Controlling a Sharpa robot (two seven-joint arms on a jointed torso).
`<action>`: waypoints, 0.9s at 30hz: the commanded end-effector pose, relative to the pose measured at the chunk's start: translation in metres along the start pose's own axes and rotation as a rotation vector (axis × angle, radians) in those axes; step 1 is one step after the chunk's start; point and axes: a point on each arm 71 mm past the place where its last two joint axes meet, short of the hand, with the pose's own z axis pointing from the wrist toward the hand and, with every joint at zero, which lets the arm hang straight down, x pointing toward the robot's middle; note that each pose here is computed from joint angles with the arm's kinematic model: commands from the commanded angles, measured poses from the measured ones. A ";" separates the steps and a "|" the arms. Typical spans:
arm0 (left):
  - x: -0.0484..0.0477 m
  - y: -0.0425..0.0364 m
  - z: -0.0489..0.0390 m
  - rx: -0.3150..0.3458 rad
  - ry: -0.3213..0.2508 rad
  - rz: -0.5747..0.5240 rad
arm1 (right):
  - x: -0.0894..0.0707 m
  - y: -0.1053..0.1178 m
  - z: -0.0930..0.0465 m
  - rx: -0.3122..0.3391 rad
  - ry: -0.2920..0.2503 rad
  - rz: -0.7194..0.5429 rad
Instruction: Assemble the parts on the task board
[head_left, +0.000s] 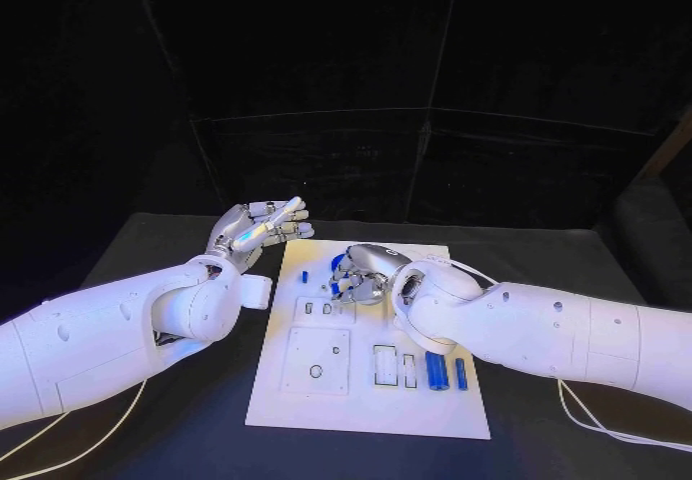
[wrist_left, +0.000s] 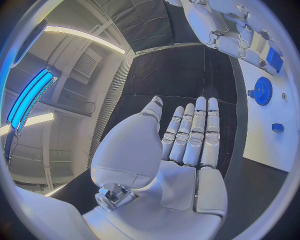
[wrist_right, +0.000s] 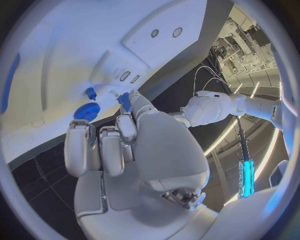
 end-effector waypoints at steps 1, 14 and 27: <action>0.0017 -0.0019 0.0013 0.008 -0.001 -0.008 | 0.006 0.001 0.000 0.022 0.001 -0.085; 0.0029 -0.0022 0.0023 0.006 0.000 -0.009 | 0.021 0.005 0.003 0.036 0.029 -0.117; 0.0031 -0.0019 0.0030 0.005 -0.001 -0.008 | 0.028 0.000 -0.001 0.056 0.062 -0.127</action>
